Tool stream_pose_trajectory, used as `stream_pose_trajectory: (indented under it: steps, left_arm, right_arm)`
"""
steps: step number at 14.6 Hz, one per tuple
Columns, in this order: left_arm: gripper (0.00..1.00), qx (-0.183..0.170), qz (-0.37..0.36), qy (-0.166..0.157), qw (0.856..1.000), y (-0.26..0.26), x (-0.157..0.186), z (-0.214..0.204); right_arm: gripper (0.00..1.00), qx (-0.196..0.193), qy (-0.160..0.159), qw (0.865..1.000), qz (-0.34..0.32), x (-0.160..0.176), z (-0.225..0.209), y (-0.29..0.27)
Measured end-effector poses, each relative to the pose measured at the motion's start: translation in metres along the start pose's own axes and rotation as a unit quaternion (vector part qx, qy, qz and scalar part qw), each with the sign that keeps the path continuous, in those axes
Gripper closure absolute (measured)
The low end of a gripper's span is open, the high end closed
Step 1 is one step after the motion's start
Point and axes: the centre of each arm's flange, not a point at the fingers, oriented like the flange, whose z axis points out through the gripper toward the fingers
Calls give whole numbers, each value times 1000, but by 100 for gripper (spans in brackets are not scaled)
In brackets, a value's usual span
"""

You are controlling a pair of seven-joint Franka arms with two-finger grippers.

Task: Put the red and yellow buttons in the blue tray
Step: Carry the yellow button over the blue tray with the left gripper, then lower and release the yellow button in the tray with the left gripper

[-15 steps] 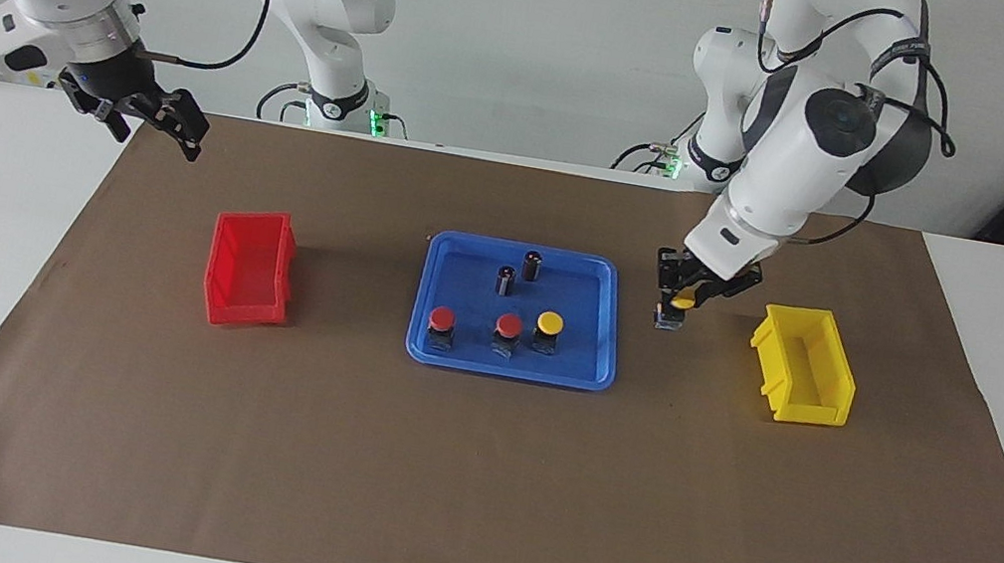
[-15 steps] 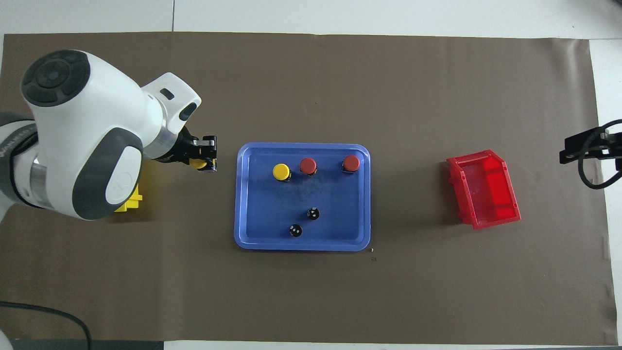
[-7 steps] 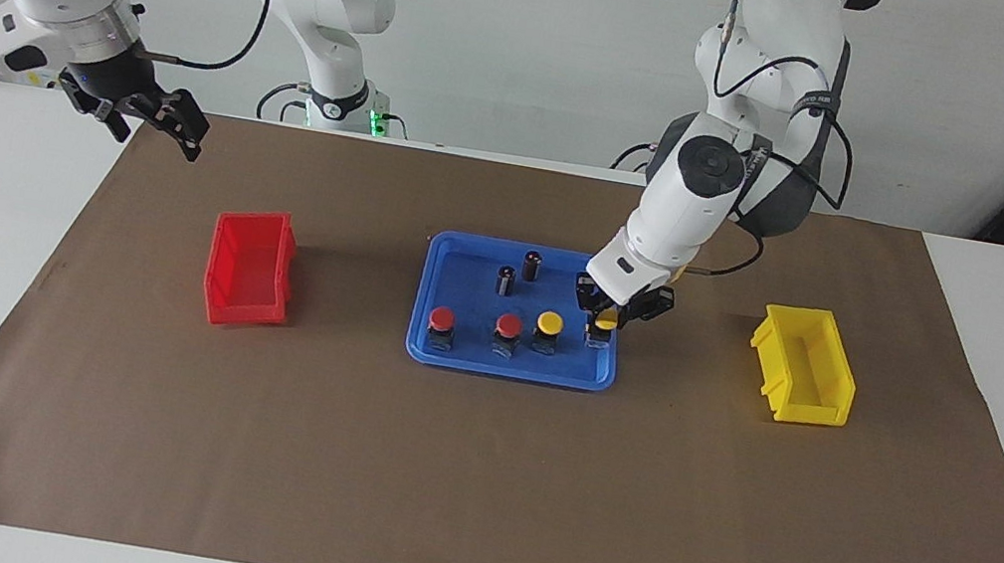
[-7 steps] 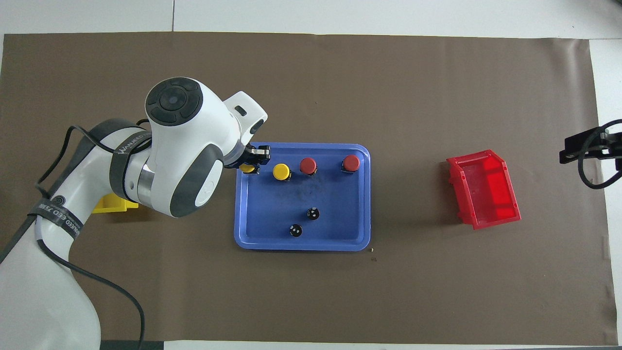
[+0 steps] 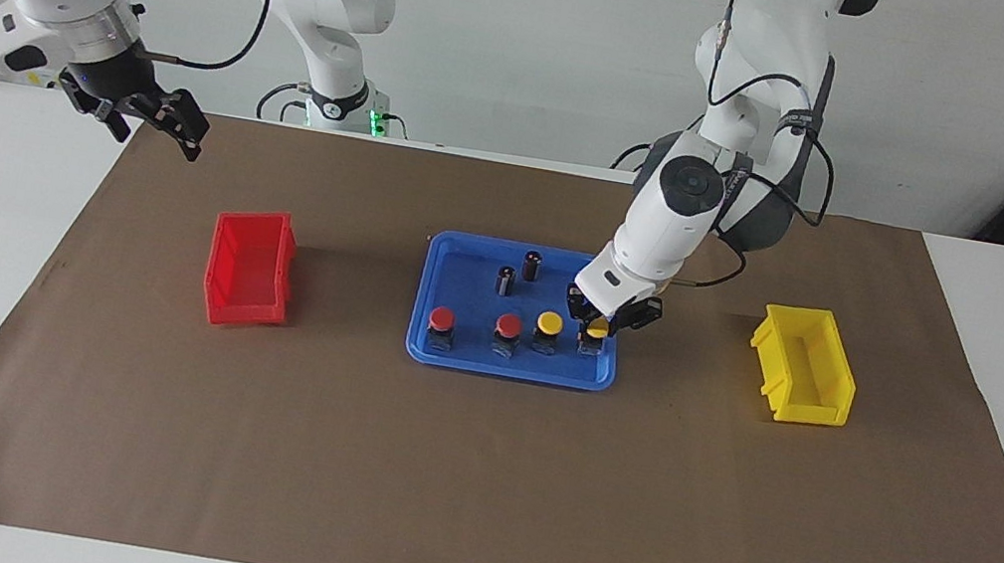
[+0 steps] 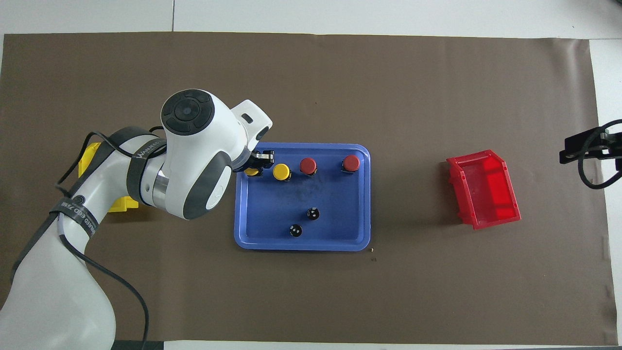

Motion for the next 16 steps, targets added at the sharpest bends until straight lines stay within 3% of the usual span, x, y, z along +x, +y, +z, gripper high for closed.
stream_pose_trajectory:
  steps: [8, 12, 16]
  left_arm:
    - [58, 2, 1, -2, 1000, 2, 1, 12]
    - [41, 2, -2, 1, 1000, -1, 1, 17]
    - [40, 1, -2, 3, 1000, -1, 1, 14]
  right_arm:
    - [0, 0, 0, 1000, 0, 0, 0, 0]
    - [0, 0, 0, 1000, 0, 0, 0, 0]
    - [0, 0, 0, 1000, 0, 0, 0, 0]
